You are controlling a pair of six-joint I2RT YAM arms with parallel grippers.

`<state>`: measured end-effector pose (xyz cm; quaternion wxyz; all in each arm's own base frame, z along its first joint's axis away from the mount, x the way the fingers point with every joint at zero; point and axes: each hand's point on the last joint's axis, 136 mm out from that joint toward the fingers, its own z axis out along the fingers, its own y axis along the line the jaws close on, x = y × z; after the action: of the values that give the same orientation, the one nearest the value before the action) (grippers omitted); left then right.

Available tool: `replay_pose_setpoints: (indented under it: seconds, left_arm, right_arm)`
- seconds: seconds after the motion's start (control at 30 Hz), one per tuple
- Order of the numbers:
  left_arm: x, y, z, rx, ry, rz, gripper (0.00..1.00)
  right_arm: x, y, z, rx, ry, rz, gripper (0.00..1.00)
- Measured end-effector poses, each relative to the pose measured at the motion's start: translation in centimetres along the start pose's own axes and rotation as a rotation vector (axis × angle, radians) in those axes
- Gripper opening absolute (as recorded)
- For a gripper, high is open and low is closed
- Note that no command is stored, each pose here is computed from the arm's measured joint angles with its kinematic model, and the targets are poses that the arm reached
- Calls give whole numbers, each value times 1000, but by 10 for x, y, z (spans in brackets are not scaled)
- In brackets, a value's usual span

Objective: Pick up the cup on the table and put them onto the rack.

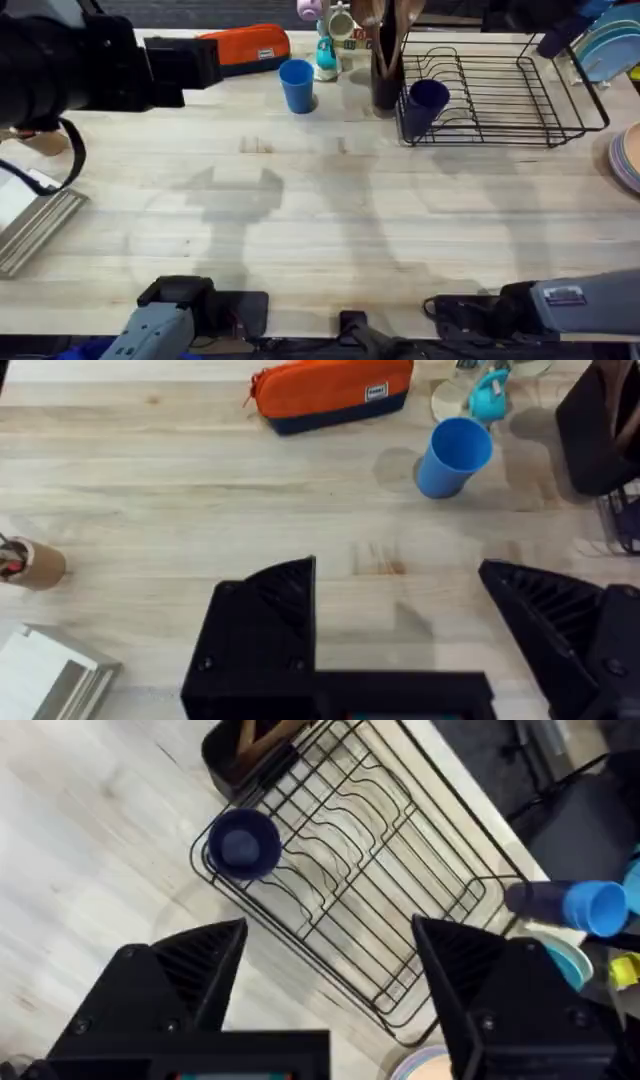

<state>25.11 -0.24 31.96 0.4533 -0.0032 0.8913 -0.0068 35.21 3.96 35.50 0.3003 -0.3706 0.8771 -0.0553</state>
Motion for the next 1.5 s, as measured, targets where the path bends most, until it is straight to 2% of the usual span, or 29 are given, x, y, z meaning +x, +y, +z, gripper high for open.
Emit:
replay_pose_setpoints:
  seconds: [0.13, 0.17, 0.4, 0.77, 0.93, 1.17, 1.5]
  left_arm:
    - [-5, 0, 0, 0, -19, 0, 995]
    - [-8, 0, 3, 0, -24, 0, 994]
    - [-4, 0, 25, -1, 40, 0, 993]
    - [-3, 0, 63, -2, 111, 0, 993]
    - [-9, 0, 80, 0, 107, 0, 993]
    - [-27, -10, 107, 57, 61, -4, 993]
    - [-26, -18, 159, 92, 97, -44, 993]
  right_arm:
    - [9, 10, -23, 27, -34, 4, 992]
    - [18, 21, -31, 33, -52, 11, 992]
    - [47, 45, -36, 30, -51, 54, 992]
    - [92, 61, -54, 110, 12, 287, 992]
    - [97, 61, -50, 118, 31, 368, 992]
    - [97, 61, -46, 115, 41, 405, 992]
    - [94, 57, -37, 106, 56, 414, 992]
